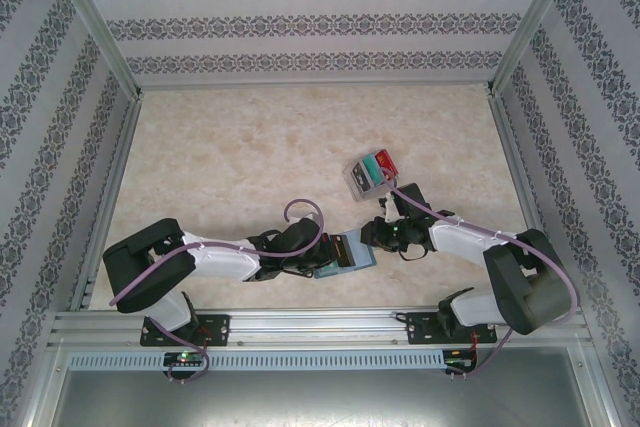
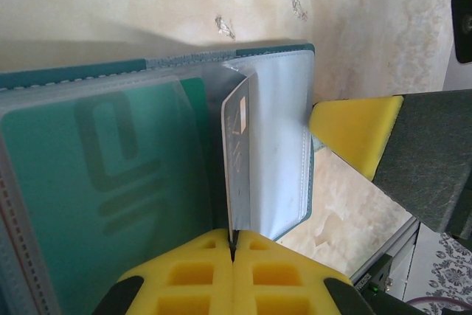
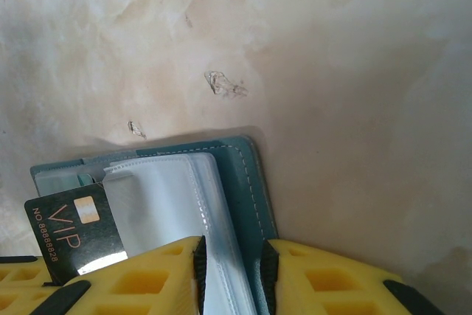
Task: Put the credit cards into the card holder
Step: Insert the credit card into the card slot.
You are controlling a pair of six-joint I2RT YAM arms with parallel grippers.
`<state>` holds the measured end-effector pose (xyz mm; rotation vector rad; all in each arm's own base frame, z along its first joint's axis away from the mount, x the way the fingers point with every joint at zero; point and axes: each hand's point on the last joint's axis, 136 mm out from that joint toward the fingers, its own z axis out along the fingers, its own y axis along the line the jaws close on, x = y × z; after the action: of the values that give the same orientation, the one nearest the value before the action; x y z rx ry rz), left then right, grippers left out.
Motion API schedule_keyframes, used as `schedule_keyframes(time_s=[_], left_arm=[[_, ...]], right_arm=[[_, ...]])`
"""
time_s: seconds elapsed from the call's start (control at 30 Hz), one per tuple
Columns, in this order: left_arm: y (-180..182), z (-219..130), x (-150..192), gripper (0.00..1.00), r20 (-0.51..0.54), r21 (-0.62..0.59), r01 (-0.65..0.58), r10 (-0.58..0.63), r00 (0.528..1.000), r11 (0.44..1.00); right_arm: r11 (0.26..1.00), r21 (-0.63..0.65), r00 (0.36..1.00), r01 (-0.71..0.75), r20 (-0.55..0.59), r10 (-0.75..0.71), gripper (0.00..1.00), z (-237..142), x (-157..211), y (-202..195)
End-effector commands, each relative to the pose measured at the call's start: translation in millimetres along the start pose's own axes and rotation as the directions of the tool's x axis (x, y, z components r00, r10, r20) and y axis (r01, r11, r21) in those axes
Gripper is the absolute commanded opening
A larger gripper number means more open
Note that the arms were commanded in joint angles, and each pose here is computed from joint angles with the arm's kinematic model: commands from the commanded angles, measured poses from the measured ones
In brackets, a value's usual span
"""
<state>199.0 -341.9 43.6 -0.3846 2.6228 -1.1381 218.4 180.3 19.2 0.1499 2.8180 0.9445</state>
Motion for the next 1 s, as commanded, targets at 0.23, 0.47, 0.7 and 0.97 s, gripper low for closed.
schedule_keyframes(time_s=[0.23,0.47,0.7,0.97], left_arm=[[-8,19,-2,0.05,-0.032,-0.032,-0.026,0.025,0.999,0.999],[4,18,1,0.16,-0.041,-0.095,-0.022,0.018,0.999,0.995],[14,3,-4,0.23,-0.009,-0.18,-0.039,0.037,0.999,0.983],[0,19,1,0.12,-0.057,-0.138,-0.065,0.058,0.997,0.988]], right_arm=[[0.996,0.086,0.999,-0.016,-0.047,0.02,0.3,7,17,-23],[0.996,0.09,0.999,-0.015,-0.037,0.019,0.3,6,15,-23],[0.996,0.088,0.999,-0.016,-0.043,0.02,0.3,7,16,-23],[0.996,0.087,0.999,-0.014,-0.046,0.018,0.3,7,16,-23]])
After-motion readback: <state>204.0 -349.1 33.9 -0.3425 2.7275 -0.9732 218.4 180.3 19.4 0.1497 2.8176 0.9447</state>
